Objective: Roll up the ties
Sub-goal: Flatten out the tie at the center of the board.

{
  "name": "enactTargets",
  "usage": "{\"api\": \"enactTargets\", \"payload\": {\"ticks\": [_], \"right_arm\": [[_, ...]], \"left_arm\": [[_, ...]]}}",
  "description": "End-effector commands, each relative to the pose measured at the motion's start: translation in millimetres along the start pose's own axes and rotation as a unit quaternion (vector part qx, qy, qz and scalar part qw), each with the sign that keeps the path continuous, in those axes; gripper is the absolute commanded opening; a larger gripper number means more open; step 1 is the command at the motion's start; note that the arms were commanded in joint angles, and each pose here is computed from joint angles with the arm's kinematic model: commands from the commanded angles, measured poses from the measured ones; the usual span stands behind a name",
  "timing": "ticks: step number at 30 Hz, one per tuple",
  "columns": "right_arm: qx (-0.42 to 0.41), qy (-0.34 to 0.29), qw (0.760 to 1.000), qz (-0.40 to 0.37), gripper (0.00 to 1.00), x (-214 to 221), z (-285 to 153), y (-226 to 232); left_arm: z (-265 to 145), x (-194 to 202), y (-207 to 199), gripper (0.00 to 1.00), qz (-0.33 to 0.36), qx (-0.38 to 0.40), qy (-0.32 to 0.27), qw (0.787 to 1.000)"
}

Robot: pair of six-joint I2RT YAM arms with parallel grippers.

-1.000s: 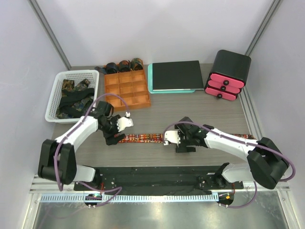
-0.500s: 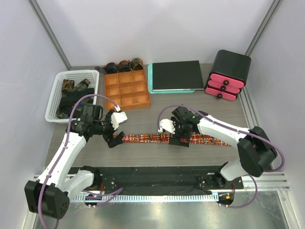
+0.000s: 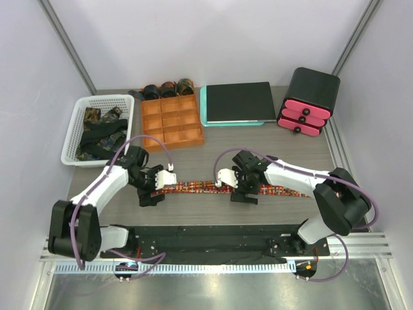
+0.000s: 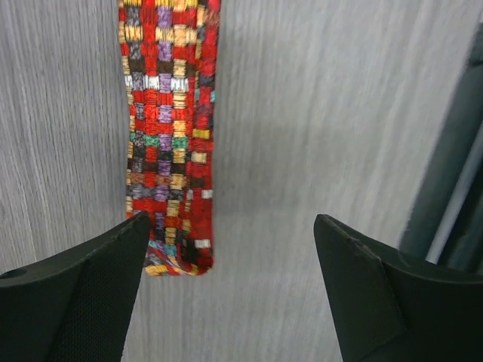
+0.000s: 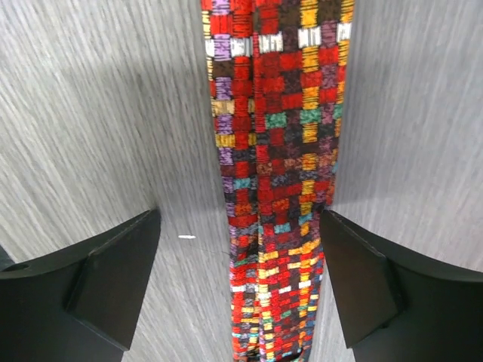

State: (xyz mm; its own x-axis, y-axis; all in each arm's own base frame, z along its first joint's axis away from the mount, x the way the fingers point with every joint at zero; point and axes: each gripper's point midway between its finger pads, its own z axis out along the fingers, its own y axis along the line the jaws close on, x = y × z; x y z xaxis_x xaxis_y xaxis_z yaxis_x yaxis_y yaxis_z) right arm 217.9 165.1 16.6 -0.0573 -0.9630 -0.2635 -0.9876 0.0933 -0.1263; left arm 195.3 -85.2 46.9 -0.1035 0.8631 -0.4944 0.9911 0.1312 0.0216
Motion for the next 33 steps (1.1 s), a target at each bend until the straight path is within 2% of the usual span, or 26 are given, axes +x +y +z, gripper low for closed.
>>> {"api": "enactTargets", "payload": {"ticks": [1, 4, 11, 13, 14, 17, 20, 27, 30, 33], "right_arm": [[0.009, 0.038, 0.999, -0.016, 0.95, 29.4, 15.8, -0.8], [0.010, 0.045, 0.999, 0.001, 1.00, 48.3, 4.4, -1.1], [-0.008, 0.080, 0.996, 0.029, 1.00, 107.8, -24.4, -0.3], [-0.017, 0.093, 0.995, 0.023, 0.95, 121.2, -25.8, 5.3], [-0.023, 0.099, 0.995, 0.013, 0.88, 130.9, -25.1, 9.1], [-0.039, 0.114, 0.993, -0.015, 0.77, 150.6, -22.2, 14.3], [-0.037, 0.123, 0.992, -0.014, 0.72, 172.2, -20.3, 8.9], [-0.034, 0.149, 0.988, -0.030, 0.63, 209.1, -22.2, -33.4], [-0.034, 0.158, 0.986, -0.034, 0.64, 224.4, -28.1, -38.4], [-0.031, 0.154, 0.987, -0.036, 0.75, 224.2, -33.7, -38.6]], "left_arm": [[2.0, 3.6, 35.7, 0.88, 0.049, -0.026, 0.016, 0.998], [6.3, 4.8, 42.6, 0.87, 0.053, -0.022, 0.019, 0.998], [20.1, 14.3, 41.6, 0.83, 0.051, 0.005, 0.029, 0.998], [24.5, 14.6, 39.9, 0.80, 0.051, 0.016, 0.025, 0.998], [25.9, 13.0, 39.4, 0.75, 0.051, 0.020, 0.024, 0.998], [30.7, 8.4, 35.4, 0.63, 0.049, 0.038, 0.028, 0.998], [36.8, 1.4, 27.0, 0.56, 0.050, 0.056, 0.031, 0.997], [51.8, -10.9, 20.8, 0.48, 0.044, 0.068, 0.047, 0.996], [52.8, -25.1, 22.7, 0.47, 0.036, 0.067, 0.036, 0.996], [54.3, -34.0, 21.6, 0.47, 0.036, 0.070, 0.033, 0.996]]}}
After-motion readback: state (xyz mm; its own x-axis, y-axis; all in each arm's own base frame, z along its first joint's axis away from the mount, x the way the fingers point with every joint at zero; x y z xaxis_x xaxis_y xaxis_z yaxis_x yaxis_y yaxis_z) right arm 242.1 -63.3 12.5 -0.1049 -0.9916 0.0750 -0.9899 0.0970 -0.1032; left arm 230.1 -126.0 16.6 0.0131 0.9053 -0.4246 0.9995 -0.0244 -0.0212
